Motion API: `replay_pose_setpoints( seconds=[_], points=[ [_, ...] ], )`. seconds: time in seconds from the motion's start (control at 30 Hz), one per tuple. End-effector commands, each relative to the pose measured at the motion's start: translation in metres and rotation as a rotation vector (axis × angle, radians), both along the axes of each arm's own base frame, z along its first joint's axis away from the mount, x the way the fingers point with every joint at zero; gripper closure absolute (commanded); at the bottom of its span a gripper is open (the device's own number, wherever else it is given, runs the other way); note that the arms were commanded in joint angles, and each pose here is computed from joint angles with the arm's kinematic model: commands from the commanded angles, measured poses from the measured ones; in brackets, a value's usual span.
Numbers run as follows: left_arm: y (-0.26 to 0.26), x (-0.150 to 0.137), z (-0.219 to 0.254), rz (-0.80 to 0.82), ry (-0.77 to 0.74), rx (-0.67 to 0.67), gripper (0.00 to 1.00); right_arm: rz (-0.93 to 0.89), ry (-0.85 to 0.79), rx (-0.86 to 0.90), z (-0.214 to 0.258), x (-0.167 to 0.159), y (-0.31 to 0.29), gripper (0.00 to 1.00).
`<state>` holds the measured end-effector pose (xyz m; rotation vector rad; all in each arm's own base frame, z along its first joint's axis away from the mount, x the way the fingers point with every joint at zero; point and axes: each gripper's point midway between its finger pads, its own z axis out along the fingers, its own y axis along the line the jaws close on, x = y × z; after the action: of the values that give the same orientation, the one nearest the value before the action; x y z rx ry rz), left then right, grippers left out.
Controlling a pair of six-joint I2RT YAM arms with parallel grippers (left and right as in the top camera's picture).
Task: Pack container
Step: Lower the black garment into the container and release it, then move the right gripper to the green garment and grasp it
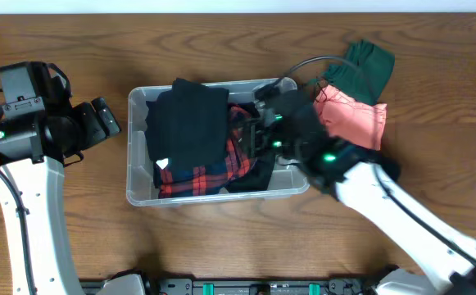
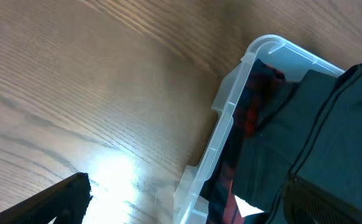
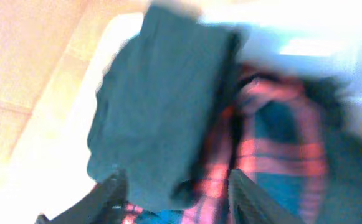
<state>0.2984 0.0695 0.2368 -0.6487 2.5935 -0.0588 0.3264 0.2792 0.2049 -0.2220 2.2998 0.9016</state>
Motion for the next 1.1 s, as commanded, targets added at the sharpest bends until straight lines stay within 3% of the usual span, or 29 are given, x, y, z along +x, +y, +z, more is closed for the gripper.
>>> replay_pose_setpoints(
  seconds=[0.0, 0.27, 0.53, 1.07],
  points=[
    [0.003, 0.001, 0.003, -0.004, -0.004, 0.012, 0.02, -0.072, -0.097, -0.041, 0.022, 0.018, -0.042, 0.43],
    [0.003, 0.001, 0.003, -0.004, -0.004, 0.012, 0.02, -0.375, -0.026, -0.053, 0.015, 0.063, -0.185, 0.36],
    [0.003, 0.001, 0.003, -0.004, -0.004, 0.012, 0.02, -0.665, 0.058, -0.029, -0.020, 0.083, -0.327, 0.20],
    [0.003, 0.001, 0.003, -0.004, -0.004, 0.012, 0.02, -0.653, 0.135, 0.174, -0.122, 0.143, -0.355, 0.15]
  ],
)
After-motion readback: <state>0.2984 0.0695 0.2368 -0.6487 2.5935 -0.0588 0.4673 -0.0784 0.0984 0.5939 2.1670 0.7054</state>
